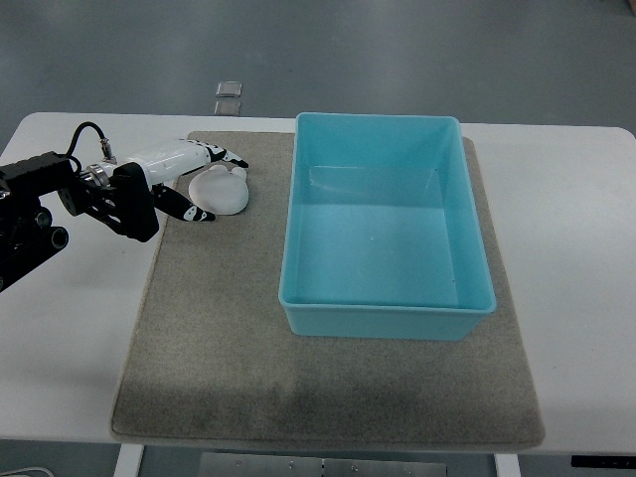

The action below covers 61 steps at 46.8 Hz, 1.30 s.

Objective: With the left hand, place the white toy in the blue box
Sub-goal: 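Close the left hand fingers around the white bunny toy, then lift the toy with the left hand and carry it over the blue box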

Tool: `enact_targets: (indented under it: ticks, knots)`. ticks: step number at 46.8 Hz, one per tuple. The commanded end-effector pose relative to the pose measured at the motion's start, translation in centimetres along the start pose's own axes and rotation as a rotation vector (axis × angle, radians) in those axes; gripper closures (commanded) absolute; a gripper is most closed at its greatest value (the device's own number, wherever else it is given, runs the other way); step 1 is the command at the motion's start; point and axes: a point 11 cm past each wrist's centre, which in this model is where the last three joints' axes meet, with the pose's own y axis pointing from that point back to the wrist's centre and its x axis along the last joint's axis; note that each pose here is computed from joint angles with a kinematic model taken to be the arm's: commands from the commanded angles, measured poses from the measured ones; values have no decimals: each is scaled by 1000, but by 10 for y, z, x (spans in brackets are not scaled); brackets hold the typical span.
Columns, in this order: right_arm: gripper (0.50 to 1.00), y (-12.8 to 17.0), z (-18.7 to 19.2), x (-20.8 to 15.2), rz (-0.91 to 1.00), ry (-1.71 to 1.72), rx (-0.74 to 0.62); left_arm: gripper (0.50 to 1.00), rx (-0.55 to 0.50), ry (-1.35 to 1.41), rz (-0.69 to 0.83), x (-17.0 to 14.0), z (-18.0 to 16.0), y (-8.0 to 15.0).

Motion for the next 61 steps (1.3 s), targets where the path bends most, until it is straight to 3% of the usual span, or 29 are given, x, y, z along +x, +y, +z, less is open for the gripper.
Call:
enact_targets:
  ticks: [1, 8, 13, 21, 25, 28, 44, 53, 61]
  knots:
    - [564, 0, 0, 0, 0, 0, -1, 673, 0, -1, 2, 0, 0, 0]
    - [564, 0, 0, 0, 1, 0, -1, 724, 0, -2, 4, 1, 0, -1]
    - [564, 0, 0, 0, 0, 0, 1, 795, 8, -3, -1, -1, -2, 0]
    - [564, 0, 0, 0, 0, 0, -1, 834, 25, -13, -10, -4, -8, 2]
    - [564, 0, 0, 0, 0, 0, 1, 898, 23, -18, -7, -5, -7, 1]
    - [564, 0, 0, 0, 0, 0, -1, 996, 25, -21, -5, -4, -8, 2]
    - [564, 0, 0, 0, 0, 0, -1, 1000, 24, -38, 54, 7, -7, 1]
    - [564, 0, 0, 0, 0, 0, -1, 1000, 7, -60, 127, 34, -2, -1]
    - [564, 0, 0, 0, 1, 0, 1, 1000, -76, -77, 220, 72, 26, -8]
